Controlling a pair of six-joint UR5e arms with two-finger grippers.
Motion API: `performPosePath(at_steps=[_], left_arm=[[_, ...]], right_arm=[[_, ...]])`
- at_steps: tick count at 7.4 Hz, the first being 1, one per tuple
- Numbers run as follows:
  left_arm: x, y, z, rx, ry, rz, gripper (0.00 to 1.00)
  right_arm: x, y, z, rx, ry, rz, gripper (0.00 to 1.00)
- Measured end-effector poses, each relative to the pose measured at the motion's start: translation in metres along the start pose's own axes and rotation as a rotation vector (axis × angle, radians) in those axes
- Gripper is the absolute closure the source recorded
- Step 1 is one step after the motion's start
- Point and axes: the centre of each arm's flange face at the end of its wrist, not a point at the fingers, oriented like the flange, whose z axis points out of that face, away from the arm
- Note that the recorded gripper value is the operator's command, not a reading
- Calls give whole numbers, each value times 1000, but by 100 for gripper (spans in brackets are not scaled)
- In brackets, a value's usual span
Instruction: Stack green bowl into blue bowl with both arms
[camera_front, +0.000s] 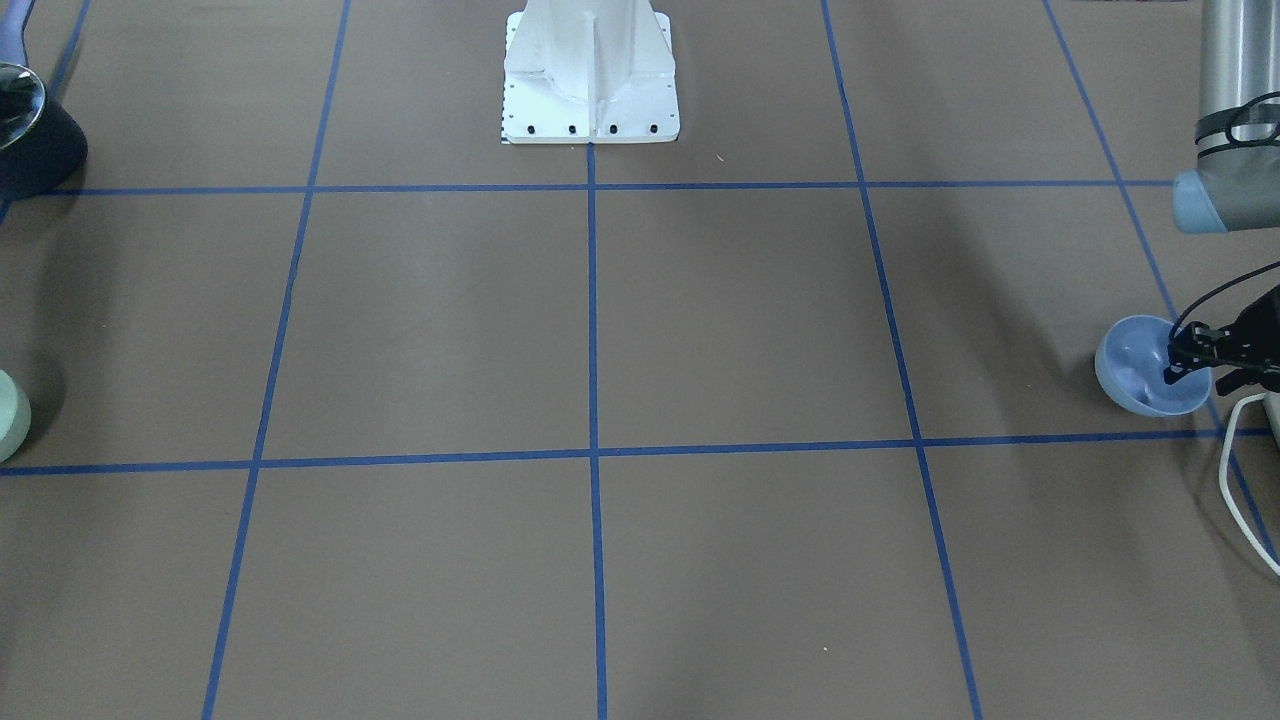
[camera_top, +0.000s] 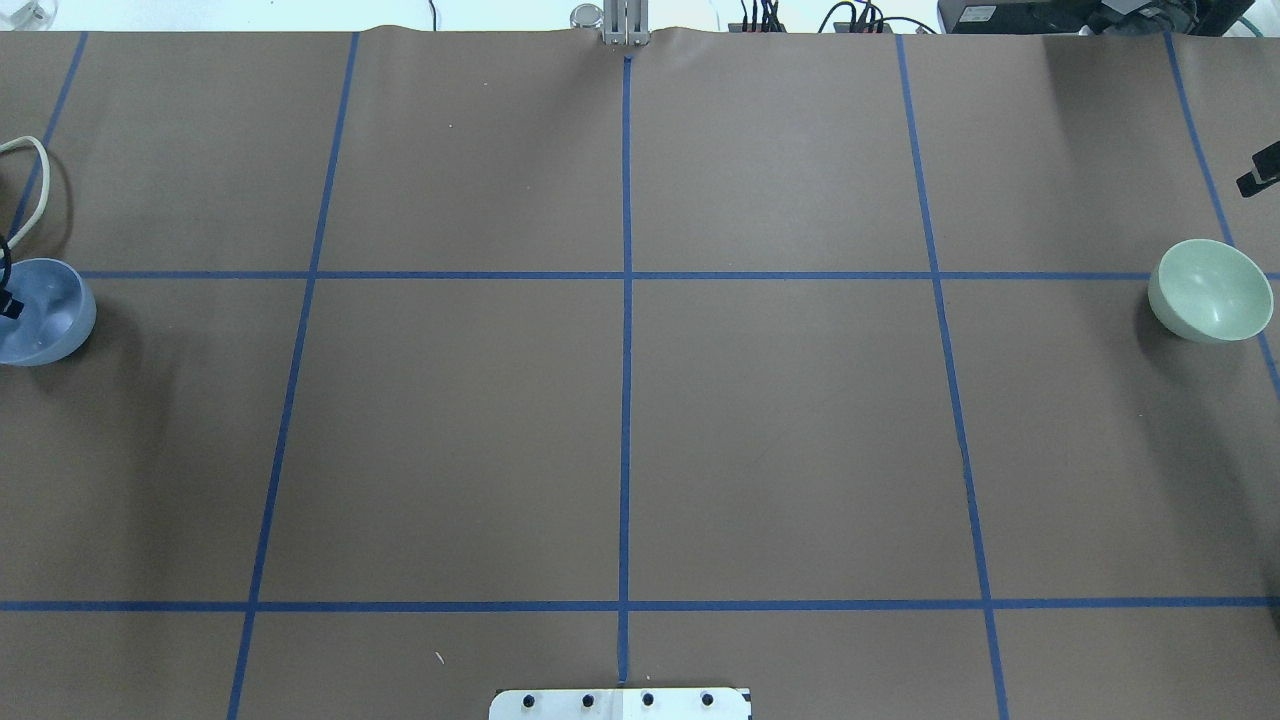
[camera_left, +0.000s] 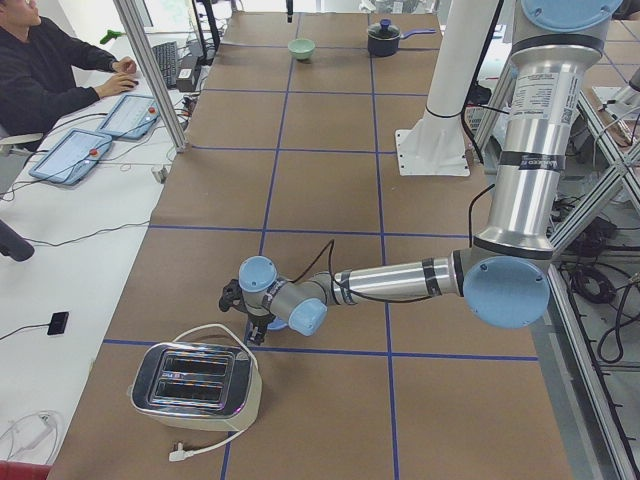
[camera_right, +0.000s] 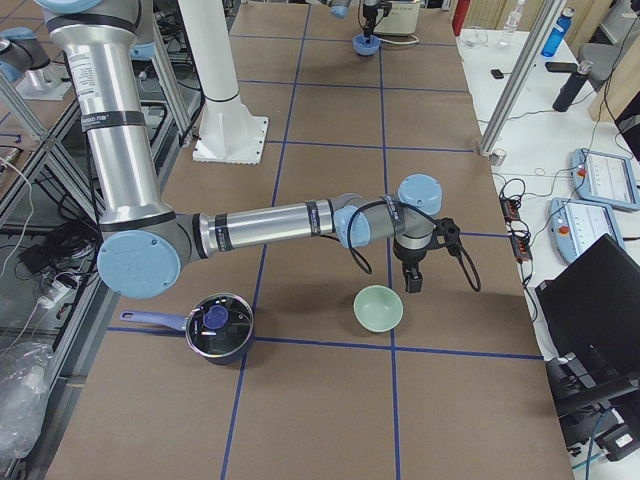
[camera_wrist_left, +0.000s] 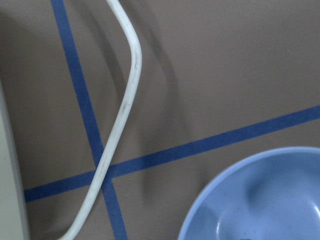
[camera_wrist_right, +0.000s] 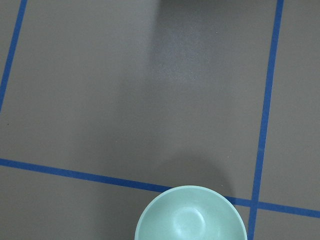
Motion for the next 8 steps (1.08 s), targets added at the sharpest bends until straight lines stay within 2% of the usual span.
performPosePath(at_steps=[5,7,8], left_arm=[[14,-9,-12,24,22,23,100],[46,-30,-36,28,98,32,100],[72,-49,-57,28,123,4,100]], right_arm=[[0,0,0,-1,0,3,0],[2,3,2,-5,1,4,0],[7,7,6,-14,2,6,0]])
